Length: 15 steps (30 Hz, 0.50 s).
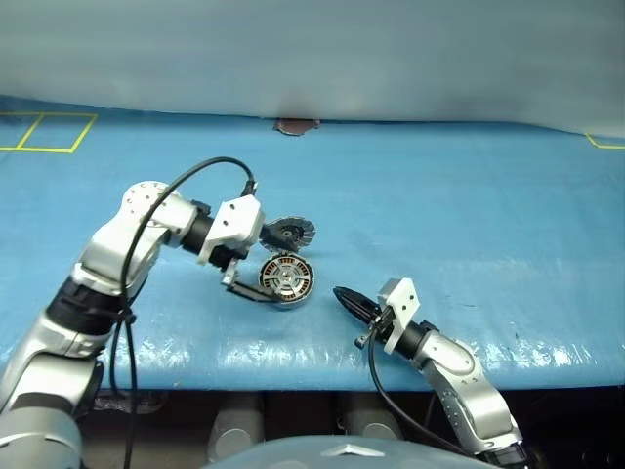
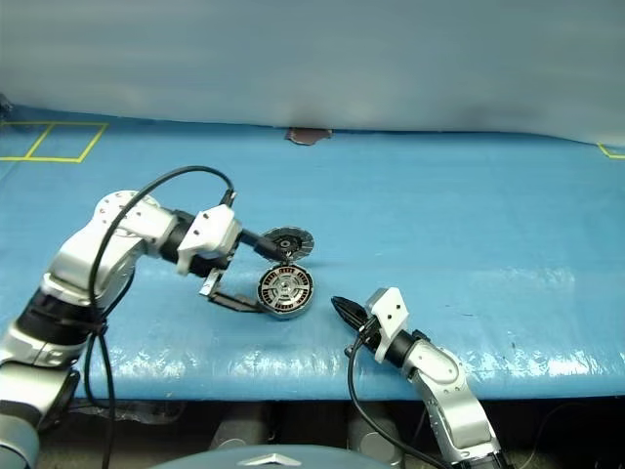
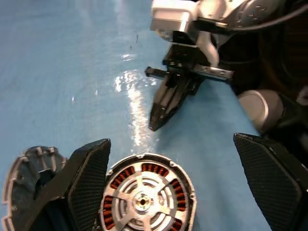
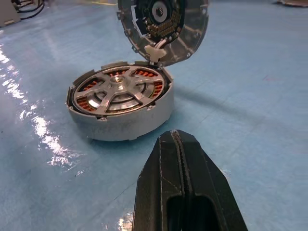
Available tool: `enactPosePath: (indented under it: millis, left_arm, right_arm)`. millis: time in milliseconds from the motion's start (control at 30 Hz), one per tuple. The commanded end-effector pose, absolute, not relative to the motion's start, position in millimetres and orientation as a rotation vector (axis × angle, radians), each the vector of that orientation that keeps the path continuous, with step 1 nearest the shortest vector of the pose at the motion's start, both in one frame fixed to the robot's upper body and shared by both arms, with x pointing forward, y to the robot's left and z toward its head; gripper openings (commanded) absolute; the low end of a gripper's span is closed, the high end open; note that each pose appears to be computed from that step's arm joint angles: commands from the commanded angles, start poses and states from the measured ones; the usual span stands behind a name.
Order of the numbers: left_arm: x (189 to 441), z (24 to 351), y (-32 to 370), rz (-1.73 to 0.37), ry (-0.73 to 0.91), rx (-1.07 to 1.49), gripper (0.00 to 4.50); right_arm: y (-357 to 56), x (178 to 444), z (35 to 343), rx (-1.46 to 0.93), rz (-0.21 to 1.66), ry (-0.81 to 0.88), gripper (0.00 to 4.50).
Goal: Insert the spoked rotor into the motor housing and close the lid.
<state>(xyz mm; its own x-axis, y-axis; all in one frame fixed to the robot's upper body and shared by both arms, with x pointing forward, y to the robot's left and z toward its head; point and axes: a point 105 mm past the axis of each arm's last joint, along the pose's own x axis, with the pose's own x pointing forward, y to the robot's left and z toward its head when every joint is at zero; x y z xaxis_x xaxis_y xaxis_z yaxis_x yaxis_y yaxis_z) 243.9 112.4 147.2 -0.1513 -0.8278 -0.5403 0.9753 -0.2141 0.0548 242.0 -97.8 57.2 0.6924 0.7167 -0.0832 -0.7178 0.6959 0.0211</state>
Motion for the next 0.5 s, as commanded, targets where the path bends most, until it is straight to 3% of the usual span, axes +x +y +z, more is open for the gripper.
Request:
enactPosePath:
  millis: [33, 300, 333, 500]
  left_arm:
    - [228, 149, 117, -1.697, 0.341, 0.506, 2.91]
    - [218, 116, 128, -1.383, 0.285, 0.380, 0.19]
    - [218, 113, 130, -1.322, 0.266, 0.345, 0.03]
    - [215, 99, 136, -1.106, 0.218, 0.267, 0.03]
  right_arm:
    - [-100, 247, 84, -0.039, 0.785, 0.035, 0.00]
    - [-89, 259, 108, -0.133, 0.845, 0.021, 0.00]
    - [-84, 261, 108, -0.134, 0.857, 0.034, 0.00]
    - [-64, 274, 102, -0.142, 0.861, 0.114, 0.00]
